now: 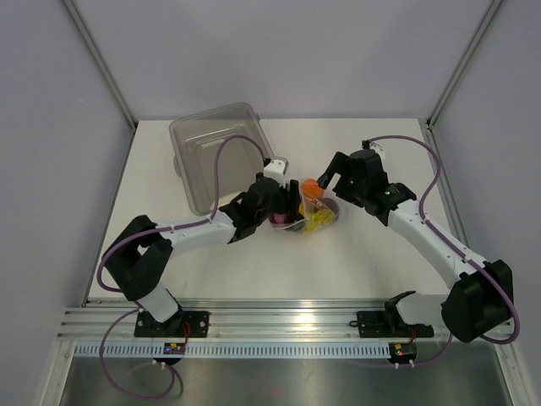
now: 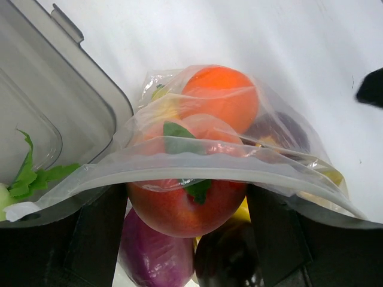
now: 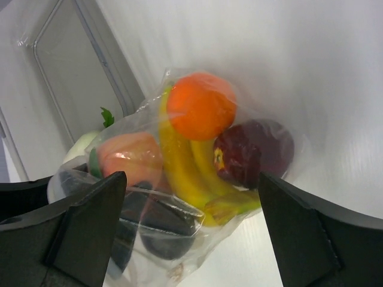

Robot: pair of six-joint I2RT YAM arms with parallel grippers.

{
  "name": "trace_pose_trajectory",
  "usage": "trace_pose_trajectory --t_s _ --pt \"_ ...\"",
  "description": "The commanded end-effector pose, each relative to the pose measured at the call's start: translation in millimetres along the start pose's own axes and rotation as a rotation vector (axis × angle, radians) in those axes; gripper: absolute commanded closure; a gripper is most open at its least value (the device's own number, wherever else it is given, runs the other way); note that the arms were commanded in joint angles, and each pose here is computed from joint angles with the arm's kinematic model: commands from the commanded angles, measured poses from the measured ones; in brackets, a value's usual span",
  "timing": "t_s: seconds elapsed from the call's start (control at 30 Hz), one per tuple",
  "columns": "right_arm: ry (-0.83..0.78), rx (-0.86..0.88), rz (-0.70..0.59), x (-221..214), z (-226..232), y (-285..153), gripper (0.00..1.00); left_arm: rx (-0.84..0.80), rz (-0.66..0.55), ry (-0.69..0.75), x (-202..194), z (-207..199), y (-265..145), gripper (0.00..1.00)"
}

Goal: Open the zip-top bag and remove the fake food
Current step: Pick up the fake fruit from the zipper food storage bag.

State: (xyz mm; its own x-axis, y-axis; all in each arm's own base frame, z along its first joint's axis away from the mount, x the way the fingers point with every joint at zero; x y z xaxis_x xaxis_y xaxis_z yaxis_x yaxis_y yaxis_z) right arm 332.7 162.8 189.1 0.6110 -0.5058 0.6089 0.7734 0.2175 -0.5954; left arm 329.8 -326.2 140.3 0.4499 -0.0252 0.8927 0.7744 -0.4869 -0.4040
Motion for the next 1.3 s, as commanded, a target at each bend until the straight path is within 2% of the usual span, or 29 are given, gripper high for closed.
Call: trace_pose_trajectory --t_s 0.0,0.07,0.27,0.53,0.83,0.93,0.97,1.0,1.07,1.1,1.17,1.2,1.27 --pt "0.117 -0.066 0.101 -10 4 -11 0.02 -0.040 -0.109 -0.066 24 -7 0 0.46" --pt "0.176 -0.029 0.153 -20 11 -10 0.02 -0.050 -0.138 -0.074 29 -8 1 0.47" --pt "0.302 0.049 0.199 -36 21 -7 0.02 -0.066 -0.169 -0.100 25 -8 0 0.48" --pt "0.357 0.095 0.222 -40 28 -20 0.01 -0.044 -0.194 -0.089 27 -3 2 0.49" --pt "0.420 0.103 0.278 -56 27 -7 0.03 -0.053 -0.208 -0.092 31 -5 1 0.48" --pt "0.425 0.084 0.261 -55 23 -3 0.19 -0.054 -0.211 -0.091 31 -5 -1 0.49" --pt "0.430 0.079 0.257 -56 21 -3 0.26 -0.055 -0.209 -0.091 30 -5 -1 0.49" --pt "0.439 0.073 0.247 -55 19 -3 0.37 -0.060 -0.209 -0.092 31 -6 -1 0.49" --pt "0.442 0.064 0.216 -52 16 -1 0.47 -0.066 -0.212 -0.096 31 -7 -2 0.49" --pt "0.443 0.056 0.210 -51 15 0 0.58 -0.069 -0.212 -0.098 32 -7 -2 0.49" --pt "0.439 0.034 0.187 -49 10 2 0.69 -0.079 -0.209 -0.103 32 -9 -4 0.49" --pt "0.440 0.024 0.175 -48 7 4 0.85 -0.088 -0.207 -0.105 32 -10 -5 0.49" --pt "0.435 0.030 0.166 -49 7 9 1.00 -0.099 -0.206 -0.117 34 -12 -9 0.50"
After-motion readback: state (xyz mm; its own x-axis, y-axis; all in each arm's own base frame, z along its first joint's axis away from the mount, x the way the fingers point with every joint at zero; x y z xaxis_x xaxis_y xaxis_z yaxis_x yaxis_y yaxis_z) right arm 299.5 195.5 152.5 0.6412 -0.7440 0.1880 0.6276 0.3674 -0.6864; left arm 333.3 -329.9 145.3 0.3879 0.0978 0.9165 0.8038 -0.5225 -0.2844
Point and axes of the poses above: each gripper's point midway between its finger pads, its own y axis out along the fingers, its own z axis along the line the jaws close on, x = y × z, the point moved 1 cm from there along -y, back along the fingers, and after that the axes turned 3 degrees about y, right-handed, at the moved point
